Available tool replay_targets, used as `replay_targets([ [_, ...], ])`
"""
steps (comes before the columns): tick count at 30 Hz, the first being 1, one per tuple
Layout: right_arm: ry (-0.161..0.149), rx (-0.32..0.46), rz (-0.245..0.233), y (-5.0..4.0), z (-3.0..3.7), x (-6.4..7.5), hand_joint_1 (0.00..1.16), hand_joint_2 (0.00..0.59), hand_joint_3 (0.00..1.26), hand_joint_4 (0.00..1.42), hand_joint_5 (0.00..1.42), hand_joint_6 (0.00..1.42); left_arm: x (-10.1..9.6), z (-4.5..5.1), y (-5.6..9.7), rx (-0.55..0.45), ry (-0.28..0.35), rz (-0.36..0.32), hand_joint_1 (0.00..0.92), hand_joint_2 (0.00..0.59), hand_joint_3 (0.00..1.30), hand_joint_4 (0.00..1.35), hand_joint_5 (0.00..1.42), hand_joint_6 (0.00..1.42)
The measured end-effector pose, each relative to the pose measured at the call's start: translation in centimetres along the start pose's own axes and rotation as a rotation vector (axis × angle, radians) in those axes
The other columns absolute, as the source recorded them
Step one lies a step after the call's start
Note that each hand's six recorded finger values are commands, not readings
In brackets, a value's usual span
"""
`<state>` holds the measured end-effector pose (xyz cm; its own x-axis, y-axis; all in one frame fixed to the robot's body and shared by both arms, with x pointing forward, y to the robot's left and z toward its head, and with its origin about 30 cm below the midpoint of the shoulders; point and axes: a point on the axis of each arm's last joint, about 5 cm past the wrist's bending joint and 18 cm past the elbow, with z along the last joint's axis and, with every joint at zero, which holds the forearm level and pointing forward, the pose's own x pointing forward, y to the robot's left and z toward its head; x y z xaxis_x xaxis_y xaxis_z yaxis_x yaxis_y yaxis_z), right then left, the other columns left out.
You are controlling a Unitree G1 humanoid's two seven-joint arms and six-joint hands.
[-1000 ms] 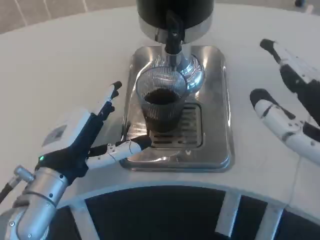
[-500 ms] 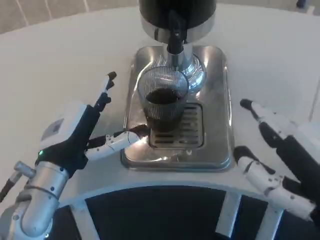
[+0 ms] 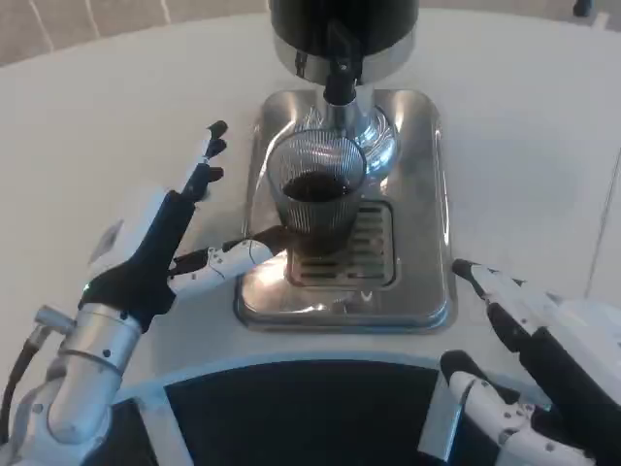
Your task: Grasp the cup under the faucet to collect the drink, then remove the cup.
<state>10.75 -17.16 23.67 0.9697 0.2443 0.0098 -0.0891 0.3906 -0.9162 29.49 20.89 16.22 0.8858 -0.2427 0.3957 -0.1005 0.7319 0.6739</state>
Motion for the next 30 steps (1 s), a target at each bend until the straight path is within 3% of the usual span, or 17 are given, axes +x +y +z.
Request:
replay_targets([
  [9,0.019,-0.005,0.033,0.24,0.40,0.2,0.02,0.514,0.00,0.00,0.00,0.00,1.1,-0.43,-0.1,-0.029,-0.053,-0.032,0.305,0.036,0.00,0.00,0.24,0.32],
  [16,0.020,0.001,0.050,0.33,0.56,0.3,0.03,0.496,0.00,0.00,0.00,0.00,1.6,-0.80,0.0,-0.036,-0.042,-0.052,0.352,0.040,0.00,0.00,0.28,0.35],
  [30,0.044,0.026,0.097,1.20,0.54,-0.2,0.06,0.479,0.01,0.00,0.00,0.00,3.0,-0.30,0.4,-0.054,-0.075,-0.079,0.375,0.042,0.00,0.01,0.28,0.22],
])
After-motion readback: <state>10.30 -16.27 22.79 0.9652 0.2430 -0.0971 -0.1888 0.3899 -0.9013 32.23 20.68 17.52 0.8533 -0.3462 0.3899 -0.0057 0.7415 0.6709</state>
